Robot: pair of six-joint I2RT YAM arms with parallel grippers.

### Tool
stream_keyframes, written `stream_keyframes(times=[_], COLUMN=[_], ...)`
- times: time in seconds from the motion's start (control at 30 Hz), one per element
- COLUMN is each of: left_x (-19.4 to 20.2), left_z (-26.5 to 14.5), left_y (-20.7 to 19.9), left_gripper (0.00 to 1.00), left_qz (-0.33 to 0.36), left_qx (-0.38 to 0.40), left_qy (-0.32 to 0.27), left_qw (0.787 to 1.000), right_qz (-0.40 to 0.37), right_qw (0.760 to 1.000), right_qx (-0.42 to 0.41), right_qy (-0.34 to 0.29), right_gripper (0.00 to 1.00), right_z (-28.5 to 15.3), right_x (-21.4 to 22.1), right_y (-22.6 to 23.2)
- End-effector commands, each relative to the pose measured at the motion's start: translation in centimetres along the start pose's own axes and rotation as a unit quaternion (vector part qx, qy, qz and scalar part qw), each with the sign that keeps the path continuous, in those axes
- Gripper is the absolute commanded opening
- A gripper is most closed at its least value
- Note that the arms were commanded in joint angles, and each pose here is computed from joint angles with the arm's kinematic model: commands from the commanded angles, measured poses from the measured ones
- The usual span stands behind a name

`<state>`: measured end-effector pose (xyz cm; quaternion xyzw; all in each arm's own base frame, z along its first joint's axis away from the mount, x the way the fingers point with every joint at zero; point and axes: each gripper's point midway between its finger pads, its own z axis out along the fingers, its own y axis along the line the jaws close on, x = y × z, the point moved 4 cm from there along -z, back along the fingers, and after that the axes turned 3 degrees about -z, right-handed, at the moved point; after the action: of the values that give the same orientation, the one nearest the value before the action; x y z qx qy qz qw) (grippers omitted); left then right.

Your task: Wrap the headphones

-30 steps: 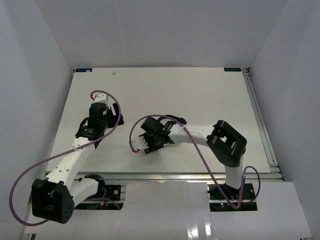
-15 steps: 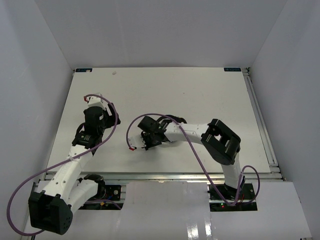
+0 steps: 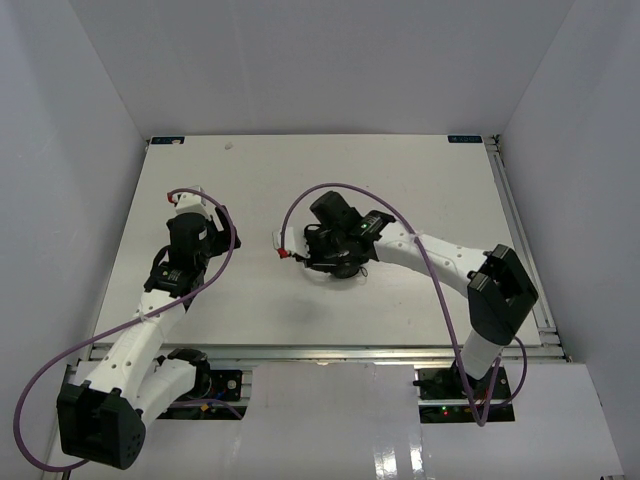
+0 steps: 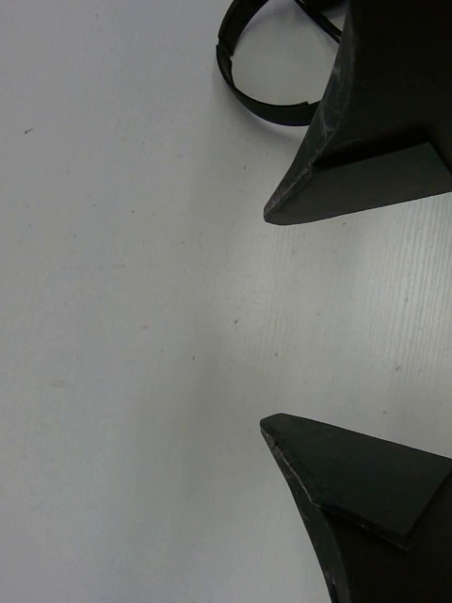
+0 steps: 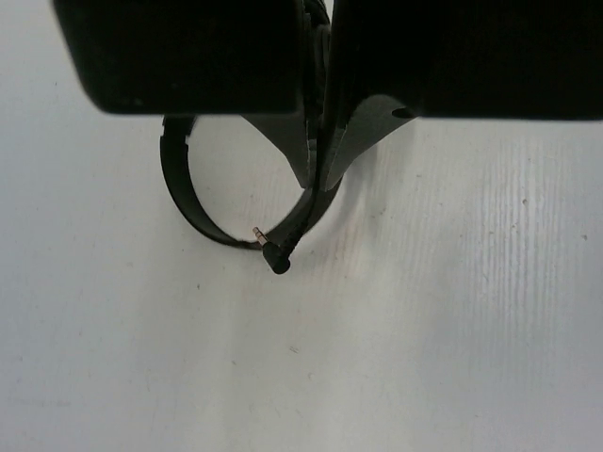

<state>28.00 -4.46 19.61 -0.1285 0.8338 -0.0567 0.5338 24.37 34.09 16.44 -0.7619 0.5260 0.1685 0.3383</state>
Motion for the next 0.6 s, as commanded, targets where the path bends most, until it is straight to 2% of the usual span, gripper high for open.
stream_keyframes(times=[0.0,0.23,0.43,0.57], left_x=[-0.1,0.2,0.2,0.3], left_z=[0.0,0.1,0.1,0.1], left_y=[0.1,0.0,0.0,0.0], left_gripper=[0.93,0.93,0.93,0.93], left_qz=[-0.003,-0.002,-0.002,-0.002], left_qx=[0.000,0.005,0.006,0.007], left_qy=[-0.006,-0.001,-0.001,0.001], left_qw=[1.000,1.000,1.000,1.000], right_qz=[0.072,0.163,0.193,0.202], right_qw=[0.997,0.986,0.978,0.975], right_qx=[0.010,0.033,0.066,0.081], right_qy=[-0.013,0.023,0.032,0.040], right_gripper=[0.08,0.08,0.08,0.13], right_z=[-0.3,0.6,0.4,0.3], right_x=[1.6,5.0,6.0,6.4], right_y=[-0.1,-0.1,-1.3,-2.1])
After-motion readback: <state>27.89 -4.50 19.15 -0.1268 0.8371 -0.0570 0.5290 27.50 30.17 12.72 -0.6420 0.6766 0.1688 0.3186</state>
